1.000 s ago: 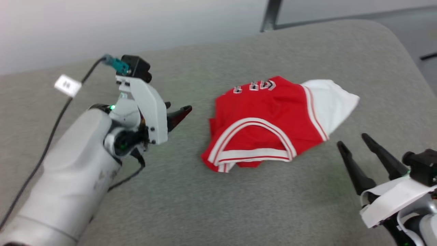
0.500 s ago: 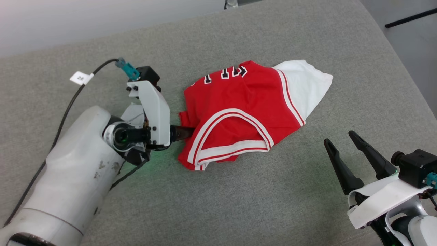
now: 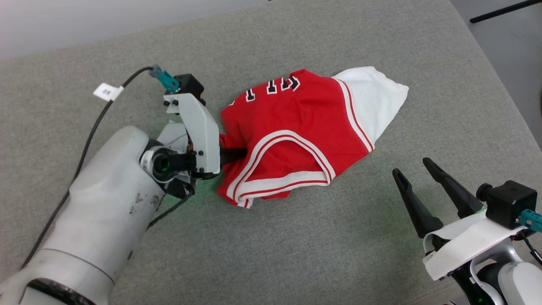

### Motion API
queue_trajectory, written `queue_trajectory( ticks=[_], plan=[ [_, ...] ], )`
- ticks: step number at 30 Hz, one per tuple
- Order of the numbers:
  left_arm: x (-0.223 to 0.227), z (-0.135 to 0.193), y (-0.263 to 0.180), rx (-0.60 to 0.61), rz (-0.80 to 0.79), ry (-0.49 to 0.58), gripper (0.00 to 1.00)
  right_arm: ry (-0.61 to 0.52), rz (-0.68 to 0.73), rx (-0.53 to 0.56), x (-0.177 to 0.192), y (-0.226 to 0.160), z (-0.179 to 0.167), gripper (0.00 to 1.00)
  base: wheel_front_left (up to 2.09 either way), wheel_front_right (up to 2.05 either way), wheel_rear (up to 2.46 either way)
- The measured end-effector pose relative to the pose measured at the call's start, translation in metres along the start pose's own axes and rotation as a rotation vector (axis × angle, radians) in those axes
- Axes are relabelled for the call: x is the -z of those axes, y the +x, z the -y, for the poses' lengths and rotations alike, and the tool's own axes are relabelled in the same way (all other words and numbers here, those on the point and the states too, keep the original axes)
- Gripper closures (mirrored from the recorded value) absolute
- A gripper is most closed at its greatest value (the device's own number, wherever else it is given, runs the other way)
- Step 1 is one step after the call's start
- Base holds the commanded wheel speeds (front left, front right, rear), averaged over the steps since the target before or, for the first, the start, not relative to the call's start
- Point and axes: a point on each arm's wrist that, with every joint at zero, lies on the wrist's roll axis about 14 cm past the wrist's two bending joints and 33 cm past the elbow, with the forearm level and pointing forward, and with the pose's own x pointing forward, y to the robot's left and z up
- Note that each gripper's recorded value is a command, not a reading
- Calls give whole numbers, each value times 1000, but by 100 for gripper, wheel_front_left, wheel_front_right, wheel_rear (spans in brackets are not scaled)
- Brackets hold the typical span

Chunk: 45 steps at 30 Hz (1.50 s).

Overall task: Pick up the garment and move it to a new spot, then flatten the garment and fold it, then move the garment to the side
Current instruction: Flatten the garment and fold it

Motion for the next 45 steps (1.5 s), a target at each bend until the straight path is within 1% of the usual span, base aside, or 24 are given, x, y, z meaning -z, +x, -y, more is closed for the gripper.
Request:
queue_trajectory(
  ticks=[3, 7, 11, 13, 18, 21, 23, 27, 29, 32, 35, 36, 37, 38, 39, 43, 45],
  plan=[
    [1, 6, 0, 12, 6, 0, 100, -2, 5, 1, -2, -1, 1, 0, 0, 0, 0],
    [-9, 8, -9, 1, 61, 24, 100, -6, 14, -4, -5, -2, 1, 0, 0, 0, 0],
    [-38, 19, -30, 3, 172, 72, 100, -6, 21, -17, -9, -3, -3, 0, 0, 0, 0],
    [-54, 35, -41, 33, 224, 101, 100, -9, 25, -24, -11, -2, -5, 0, 0, 0, 0],
    [-75, 86, -56, 110, 301, 238, 100, -10, 37, -47, -16, 0, -12, 0, 0, 0, 0],
    [-70, 123, -49, 169, 295, 344, 100, -9, 38, -53, -16, 0, -14, 0, 0, 0, 0],
    [-61, 145, -40, 217, 278, 391, 100, -7, 33, -54, -14, 1, -15, 0, 0, 0, 0],
    [-43, 183, -20, 308, 247, 443, 100, 12, 29, -48, -10, 1, -16, 0, 0, 0, 0],
    [-35, 196, -11, 342, 239, 462, 100, 17, 26, -43, -8, 1, -16, 0, 0, 0, 0],
    [-38, 202, 1, 356, 263, 456, 100, 30, 21, -37, -4, 0, -16, 0, 0, 0, 0],
    [-43, 215, 10, 390, 312, 454, 100, 43, 22, -24, -1, 1, -14, 0, 0, 0, 0],
    [-45, 218, 12, 399, 320, 449, 82, 55, 17, -19, 2, 1, -13, 0, 0, 0, 0],
    [-46, 218, 15, 404, 326, 437, 75, 61, 13, -14, 4, 0, -12, 0, 0, 0, 0],
    [-48, 217, 18, 402, 333, 436, 16, 62, 9, -10, 6, 0, -12, 0, 0, 0, 0],
    [-50, 216, 20, 401, 336, 435, 0, 62, 9, -5, 7, 0, -10, 0, 0, 0, 0],
    [-54, 219, 22, 403, 334, 447, 0, 62, -1, 18, 12, -1, -2, 0, 0, 0, 0],
    [-62, 217, 17, 411, 353, 408, 0, 61, -5, 16, 13, 0, -2, 0, 0, 0, 0]
  ],
)
